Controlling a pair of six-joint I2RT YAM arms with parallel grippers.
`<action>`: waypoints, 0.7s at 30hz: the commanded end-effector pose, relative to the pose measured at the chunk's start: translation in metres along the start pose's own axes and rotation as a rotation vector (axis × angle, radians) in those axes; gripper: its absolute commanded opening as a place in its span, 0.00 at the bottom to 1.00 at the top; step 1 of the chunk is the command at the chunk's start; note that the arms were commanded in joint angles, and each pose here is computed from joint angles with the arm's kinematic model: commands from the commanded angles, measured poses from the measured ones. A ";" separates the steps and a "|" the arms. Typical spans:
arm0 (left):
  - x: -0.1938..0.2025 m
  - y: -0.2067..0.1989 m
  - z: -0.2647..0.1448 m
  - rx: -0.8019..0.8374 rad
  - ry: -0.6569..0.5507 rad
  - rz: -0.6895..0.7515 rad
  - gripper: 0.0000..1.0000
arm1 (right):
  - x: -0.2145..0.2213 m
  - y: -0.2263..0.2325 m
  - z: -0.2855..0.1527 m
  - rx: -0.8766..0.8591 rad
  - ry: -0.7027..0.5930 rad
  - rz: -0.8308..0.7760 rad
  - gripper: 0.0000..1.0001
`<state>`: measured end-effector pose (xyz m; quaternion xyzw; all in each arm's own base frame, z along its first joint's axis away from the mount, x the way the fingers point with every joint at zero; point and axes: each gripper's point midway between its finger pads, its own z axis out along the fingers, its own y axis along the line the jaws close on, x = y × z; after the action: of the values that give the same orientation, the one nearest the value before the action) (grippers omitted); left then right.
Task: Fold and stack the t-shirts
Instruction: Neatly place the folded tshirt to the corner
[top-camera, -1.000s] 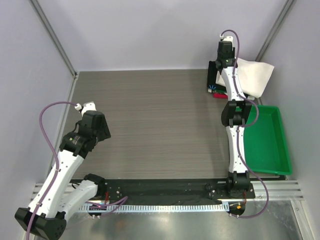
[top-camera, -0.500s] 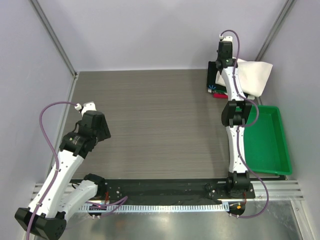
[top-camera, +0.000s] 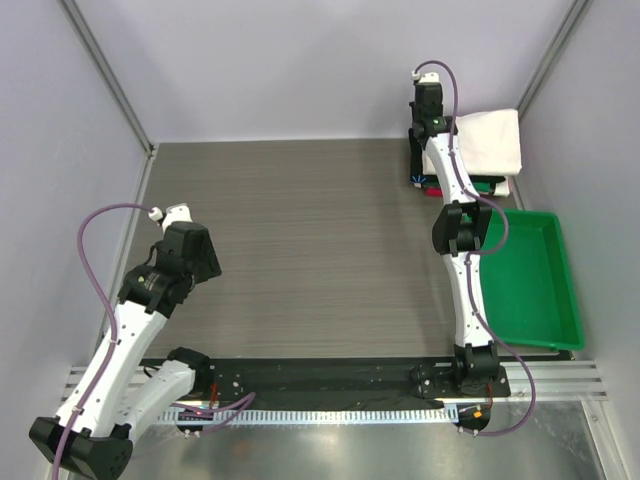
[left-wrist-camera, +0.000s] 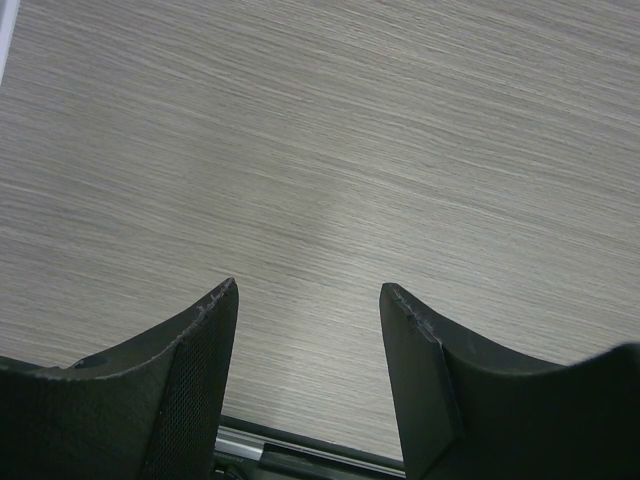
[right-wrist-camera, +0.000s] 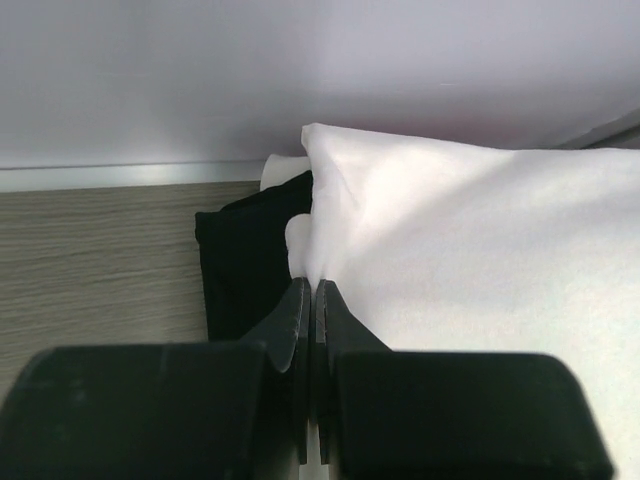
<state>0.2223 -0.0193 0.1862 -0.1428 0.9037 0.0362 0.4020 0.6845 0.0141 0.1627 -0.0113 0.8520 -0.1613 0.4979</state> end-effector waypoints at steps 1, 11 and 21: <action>-0.010 -0.002 -0.001 0.006 -0.042 -0.028 0.60 | -0.081 0.004 -0.052 -0.086 -0.176 0.075 0.01; -0.010 -0.001 -0.001 0.006 -0.041 -0.029 0.60 | -0.056 -0.003 -0.040 -0.014 -0.107 0.055 0.55; -0.012 -0.001 -0.005 0.014 -0.057 -0.037 0.61 | -0.124 -0.014 -0.111 -0.069 -0.234 0.148 0.81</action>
<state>0.2219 -0.0192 0.1872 -0.1431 0.9028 0.0350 0.4040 0.6742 0.0397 0.1871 -0.0083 0.8528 -0.1291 0.5060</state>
